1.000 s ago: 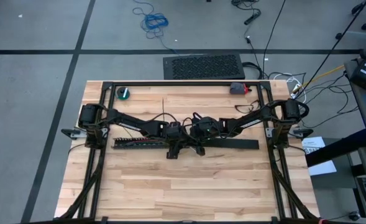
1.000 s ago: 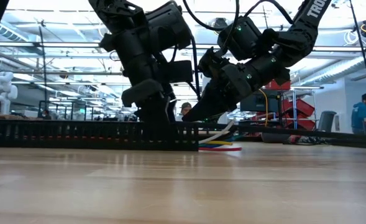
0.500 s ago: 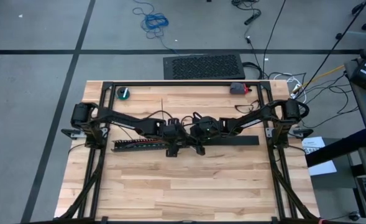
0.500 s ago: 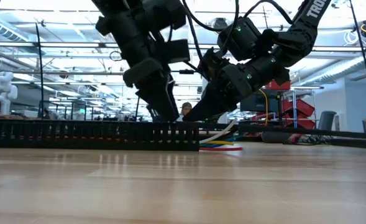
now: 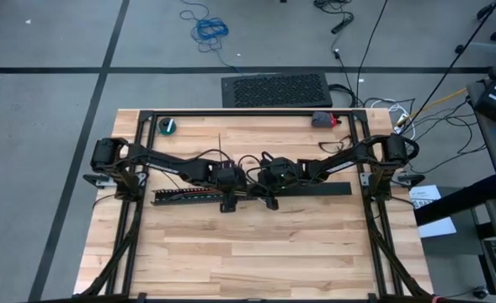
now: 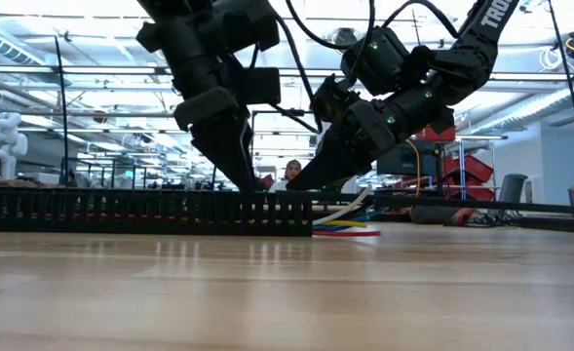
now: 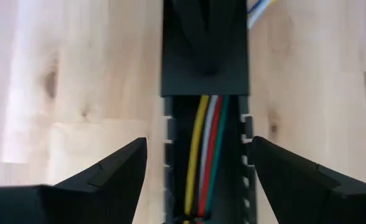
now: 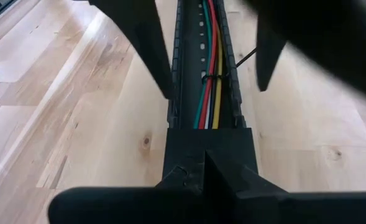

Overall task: Ziptie cables
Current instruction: Insert the cable duct cover

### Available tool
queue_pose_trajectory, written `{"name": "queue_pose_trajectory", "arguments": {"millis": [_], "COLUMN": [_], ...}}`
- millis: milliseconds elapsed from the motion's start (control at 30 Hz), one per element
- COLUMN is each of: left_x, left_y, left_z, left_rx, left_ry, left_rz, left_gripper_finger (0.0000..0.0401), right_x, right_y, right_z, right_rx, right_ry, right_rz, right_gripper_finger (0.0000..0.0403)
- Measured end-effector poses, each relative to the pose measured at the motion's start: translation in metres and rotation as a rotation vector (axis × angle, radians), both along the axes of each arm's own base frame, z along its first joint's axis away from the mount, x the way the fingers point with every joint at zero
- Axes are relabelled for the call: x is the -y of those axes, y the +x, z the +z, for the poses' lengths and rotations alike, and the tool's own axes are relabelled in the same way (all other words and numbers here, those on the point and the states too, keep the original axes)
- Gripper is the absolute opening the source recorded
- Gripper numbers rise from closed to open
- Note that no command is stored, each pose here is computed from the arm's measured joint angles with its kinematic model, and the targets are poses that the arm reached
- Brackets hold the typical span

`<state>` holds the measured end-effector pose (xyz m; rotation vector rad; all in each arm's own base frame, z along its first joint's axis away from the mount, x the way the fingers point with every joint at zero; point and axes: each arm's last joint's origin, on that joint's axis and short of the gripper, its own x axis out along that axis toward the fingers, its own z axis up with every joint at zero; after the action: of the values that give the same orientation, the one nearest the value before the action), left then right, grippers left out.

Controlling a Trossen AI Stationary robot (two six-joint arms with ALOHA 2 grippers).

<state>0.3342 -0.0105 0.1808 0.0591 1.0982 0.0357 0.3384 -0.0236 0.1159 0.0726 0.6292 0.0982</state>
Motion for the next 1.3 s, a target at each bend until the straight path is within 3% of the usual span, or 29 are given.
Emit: {"name": "queue_pose_trajectory", "arguments": {"millis": [233,567,800,1100,1300], "left_x": [0.003,0.002,0.001,0.0,0.0], "left_y": [0.0,0.012,0.006,-0.004,-0.005], "left_z": [-0.003,-0.024,-0.04,-0.055,-0.059], "left_rx": [-0.012,0.081,0.044,0.099,0.136], "left_ry": [-0.054,-0.039,-0.007,-0.006,-0.009], "left_rz": [-0.02,-0.001,0.071,0.113,0.123], "left_gripper_finger": [0.0289,0.0289,0.0286,0.0229,0.0227], "right_x": [0.0,0.0,0.0,0.0,0.0], "right_y": [0.0,0.0,0.0,0.0,0.011], "right_z": [0.0,0.0,0.0,0.0,0.001], "right_rx": [0.0,-0.001,-0.001,0.0,0.004], "right_ry": [0.004,0.009,0.017,0.022,0.019], "right_rz": [-0.002,-0.005,-0.011,-0.015,-0.007], "right_gripper_finger": [0.0,0.0,0.0,0.0,0.0]}}
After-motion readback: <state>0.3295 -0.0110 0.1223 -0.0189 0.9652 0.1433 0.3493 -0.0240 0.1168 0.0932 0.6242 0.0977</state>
